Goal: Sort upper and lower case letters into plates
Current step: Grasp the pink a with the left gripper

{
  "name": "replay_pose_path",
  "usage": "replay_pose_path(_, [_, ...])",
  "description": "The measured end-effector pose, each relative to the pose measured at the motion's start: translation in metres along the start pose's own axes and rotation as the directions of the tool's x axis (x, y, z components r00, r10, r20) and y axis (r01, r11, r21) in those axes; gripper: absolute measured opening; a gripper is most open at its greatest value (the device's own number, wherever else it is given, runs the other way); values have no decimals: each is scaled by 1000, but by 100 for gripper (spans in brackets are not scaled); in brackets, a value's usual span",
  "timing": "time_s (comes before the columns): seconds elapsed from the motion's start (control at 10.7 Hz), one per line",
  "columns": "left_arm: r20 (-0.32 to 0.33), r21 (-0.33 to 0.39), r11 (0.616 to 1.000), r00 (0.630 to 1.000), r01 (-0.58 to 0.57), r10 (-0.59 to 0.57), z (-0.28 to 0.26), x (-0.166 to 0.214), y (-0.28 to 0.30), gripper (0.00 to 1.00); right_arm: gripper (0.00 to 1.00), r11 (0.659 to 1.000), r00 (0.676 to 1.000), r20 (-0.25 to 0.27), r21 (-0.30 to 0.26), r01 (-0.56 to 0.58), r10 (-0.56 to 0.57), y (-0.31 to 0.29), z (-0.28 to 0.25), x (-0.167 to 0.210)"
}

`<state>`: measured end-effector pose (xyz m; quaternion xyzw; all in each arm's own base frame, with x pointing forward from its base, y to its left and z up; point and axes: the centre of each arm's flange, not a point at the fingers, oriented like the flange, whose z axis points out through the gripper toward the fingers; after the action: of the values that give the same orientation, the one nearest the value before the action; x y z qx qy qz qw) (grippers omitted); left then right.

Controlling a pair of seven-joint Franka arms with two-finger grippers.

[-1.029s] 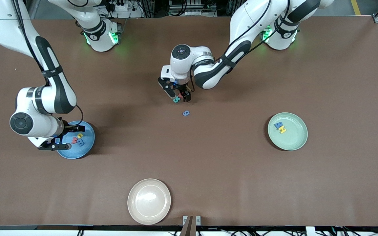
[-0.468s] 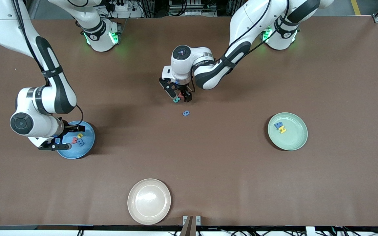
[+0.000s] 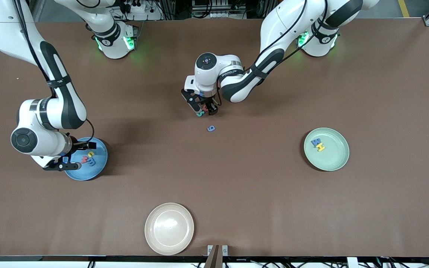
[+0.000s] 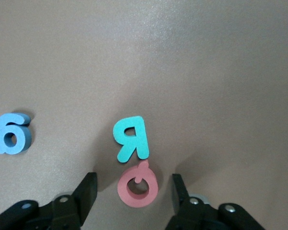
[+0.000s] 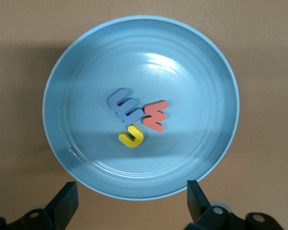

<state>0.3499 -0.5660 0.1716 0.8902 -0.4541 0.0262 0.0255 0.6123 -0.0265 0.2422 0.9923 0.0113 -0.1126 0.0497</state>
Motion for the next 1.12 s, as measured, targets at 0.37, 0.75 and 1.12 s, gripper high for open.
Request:
replay_pose_path(0.37, [-5,3,1000,1000,3,-3,-2,2,-3,36,100,1000,1000,2,0,3,-3,0,1,0])
replay_pose_path(0.75, [70,12,996,993,92,-93,-17,2,-11,36,100,999,1000,2,41,-9,9,-10,0,1])
replay_pose_path(1.12, [155,36,956,943,291,-293,-104,3,-24,36,100,996,999,-3,82,-33,34,-63,-8,2])
